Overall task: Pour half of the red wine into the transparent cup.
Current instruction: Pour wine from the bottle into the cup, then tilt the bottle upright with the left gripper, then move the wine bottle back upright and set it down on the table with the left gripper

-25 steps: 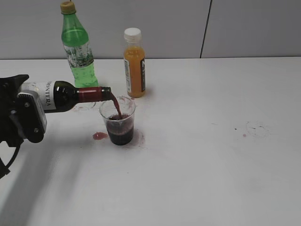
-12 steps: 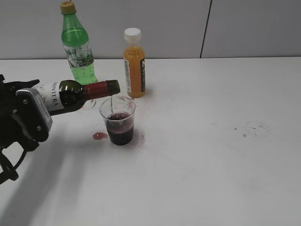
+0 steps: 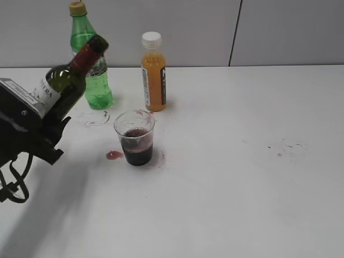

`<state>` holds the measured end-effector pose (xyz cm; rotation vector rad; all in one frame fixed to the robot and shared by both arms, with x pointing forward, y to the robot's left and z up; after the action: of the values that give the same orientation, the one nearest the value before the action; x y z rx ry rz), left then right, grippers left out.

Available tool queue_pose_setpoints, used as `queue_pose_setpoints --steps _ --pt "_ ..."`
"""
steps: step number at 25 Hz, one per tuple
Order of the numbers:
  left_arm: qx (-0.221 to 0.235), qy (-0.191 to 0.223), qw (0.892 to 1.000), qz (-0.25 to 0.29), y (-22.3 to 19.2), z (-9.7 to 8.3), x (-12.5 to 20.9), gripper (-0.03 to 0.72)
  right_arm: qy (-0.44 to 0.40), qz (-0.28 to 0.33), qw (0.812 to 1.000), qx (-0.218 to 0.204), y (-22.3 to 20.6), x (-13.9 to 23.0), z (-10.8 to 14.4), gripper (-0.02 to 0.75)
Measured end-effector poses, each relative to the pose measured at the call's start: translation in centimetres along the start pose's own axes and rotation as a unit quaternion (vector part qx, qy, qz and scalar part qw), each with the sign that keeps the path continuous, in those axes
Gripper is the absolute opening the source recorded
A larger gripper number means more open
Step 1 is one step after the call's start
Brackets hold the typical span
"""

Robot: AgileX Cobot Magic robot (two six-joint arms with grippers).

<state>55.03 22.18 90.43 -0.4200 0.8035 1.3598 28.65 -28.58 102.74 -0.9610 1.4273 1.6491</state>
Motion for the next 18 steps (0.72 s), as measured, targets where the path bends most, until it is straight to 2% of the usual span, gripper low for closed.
queue_pose_setpoints --steps 5,11,15,18 --pt "-0.024 0.117 0.993 -0.014 -1.1 1.2 -0.9 0.544 0.000 0.000 1.000 0.000 0.0 0.0 0.0 0.571" --pt "-0.070 0.240 0.968 -0.019 -2.1 3.3 -1.0 0.544 0.000 0.000 1.000 0.000 0.0 0.0 0.0 0.571" --pt "-0.090 0.287 0.954 -0.011 -2.1 4.7 0.4 0.544 0.000 0.000 1.000 0.000 0.0 0.0 0.0 0.571" --pt "-0.093 0.309 0.947 -0.011 -2.8 5.4 1.4 0.544 0.000 0.000 1.000 0.000 0.0 0.0 0.0 0.571"
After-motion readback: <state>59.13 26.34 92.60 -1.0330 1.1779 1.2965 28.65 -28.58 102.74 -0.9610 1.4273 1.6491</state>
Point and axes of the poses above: a point on each arm's last joint axis where the gripper is mounted, y pointing back along that axis away from the gripper, z along the wrist's bending axis when the last joint is at zero, x = y × z, the point moved 6 cm from there along -y, pointing out along that axis toward the gripper, and after that the axes turned 2 degrees about -y, right-handed, at the moved point
